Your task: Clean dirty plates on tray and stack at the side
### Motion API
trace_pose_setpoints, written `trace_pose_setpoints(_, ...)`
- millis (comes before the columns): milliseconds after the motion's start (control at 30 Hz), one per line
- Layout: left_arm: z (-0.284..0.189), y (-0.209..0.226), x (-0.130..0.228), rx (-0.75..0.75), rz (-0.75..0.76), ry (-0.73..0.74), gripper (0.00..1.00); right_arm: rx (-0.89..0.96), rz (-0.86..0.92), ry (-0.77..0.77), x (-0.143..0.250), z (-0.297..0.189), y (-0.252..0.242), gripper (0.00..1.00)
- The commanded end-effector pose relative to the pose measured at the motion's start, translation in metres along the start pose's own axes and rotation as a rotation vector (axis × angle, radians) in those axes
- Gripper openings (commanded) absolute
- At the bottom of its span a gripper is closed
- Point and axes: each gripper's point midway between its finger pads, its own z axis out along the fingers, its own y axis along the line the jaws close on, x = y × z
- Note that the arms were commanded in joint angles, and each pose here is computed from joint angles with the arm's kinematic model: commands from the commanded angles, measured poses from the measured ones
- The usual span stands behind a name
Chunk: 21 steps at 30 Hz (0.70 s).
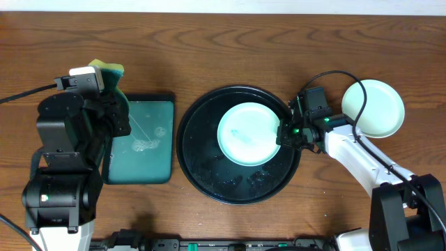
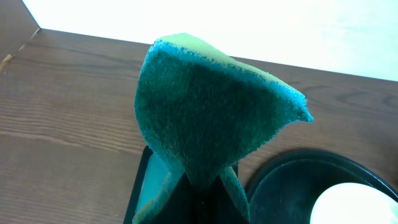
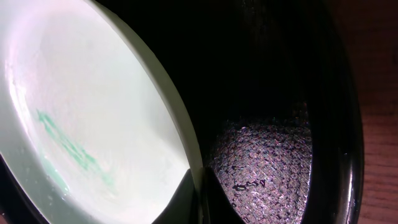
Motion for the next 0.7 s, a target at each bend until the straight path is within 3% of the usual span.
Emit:
trace_pose_setpoints(0,-0.004,0.002,-0.006,-0.011,0.016,-0.021,0.07,-0.013,-0.014,0.013,0.004,0.001,0.003,0.01)
trace_pose_setpoints(300,0.008,0.003,0.005,-0.018,0.019,0.040,0.07,-0.013,-0.014,0.013,0.004,0.001,0.003,0.01)
trace_pose_setpoints(667,0.094,0.012,0.092,-0.103,-0.085,0.467,0.07,-0.015,-0.015,0.011,0.003,0.001,0.004,0.01)
